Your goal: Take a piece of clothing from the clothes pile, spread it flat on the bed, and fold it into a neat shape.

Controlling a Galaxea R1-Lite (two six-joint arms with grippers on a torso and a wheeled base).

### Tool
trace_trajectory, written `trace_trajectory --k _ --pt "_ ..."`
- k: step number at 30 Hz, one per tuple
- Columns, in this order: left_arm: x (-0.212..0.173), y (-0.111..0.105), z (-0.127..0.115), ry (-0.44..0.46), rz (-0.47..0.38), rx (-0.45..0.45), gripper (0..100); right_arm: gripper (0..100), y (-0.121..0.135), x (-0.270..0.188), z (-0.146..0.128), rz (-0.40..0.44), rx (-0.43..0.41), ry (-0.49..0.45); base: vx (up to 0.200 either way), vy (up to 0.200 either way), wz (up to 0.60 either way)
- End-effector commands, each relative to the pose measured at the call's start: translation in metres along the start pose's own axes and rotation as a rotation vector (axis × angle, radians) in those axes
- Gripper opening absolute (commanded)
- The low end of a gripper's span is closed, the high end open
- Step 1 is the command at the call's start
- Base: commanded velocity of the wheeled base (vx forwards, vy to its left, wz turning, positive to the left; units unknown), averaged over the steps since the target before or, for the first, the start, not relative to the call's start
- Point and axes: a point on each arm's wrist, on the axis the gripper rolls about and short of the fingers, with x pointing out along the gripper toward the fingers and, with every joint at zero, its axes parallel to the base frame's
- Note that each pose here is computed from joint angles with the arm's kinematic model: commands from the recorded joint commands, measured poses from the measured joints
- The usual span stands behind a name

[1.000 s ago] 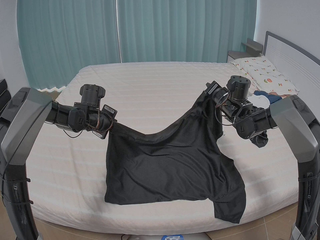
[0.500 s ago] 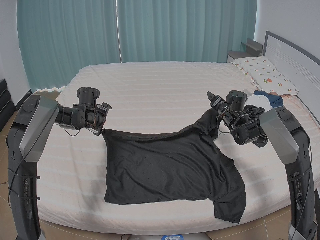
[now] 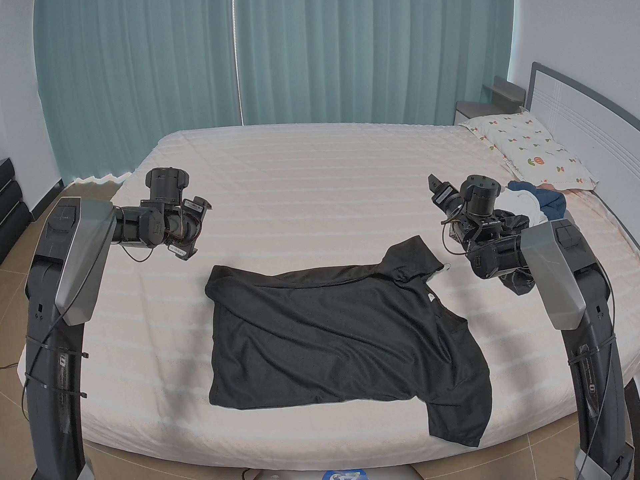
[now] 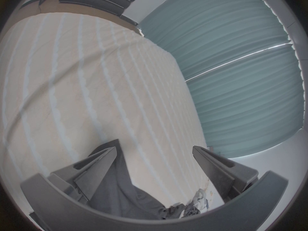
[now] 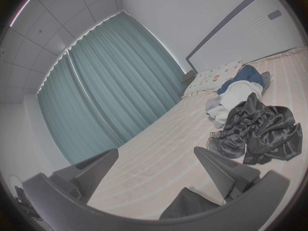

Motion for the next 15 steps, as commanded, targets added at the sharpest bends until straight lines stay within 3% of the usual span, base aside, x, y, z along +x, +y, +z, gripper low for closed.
trace_trajectory --k 1,9,10,15 --pt "0.012 0.014 0.0 0.038 0.072 0.0 100 100 -0.018 -0.008 -0.014 -0.063 -0.024 0.073 0.0 0.0 0.0" --pt "-0.015 0.026 0.0 0.158 0.135 0.018 100 100 -0.026 -0.056 0.0 -0.054 -0.034 0.222 0.0 0.0 0.0" --pt "-0.034 0.03 -0.003 0.225 0.131 0.027 100 100 -0.032 -0.073 0.006 -0.043 -0.033 0.243 0.0 0.0 0.0" --pt "-0.082 0.059 -0.017 0.332 0.081 0.115 100 100 -0.051 -0.117 0.013 -0.028 -0.03 0.325 0.0 0.0 0.0"
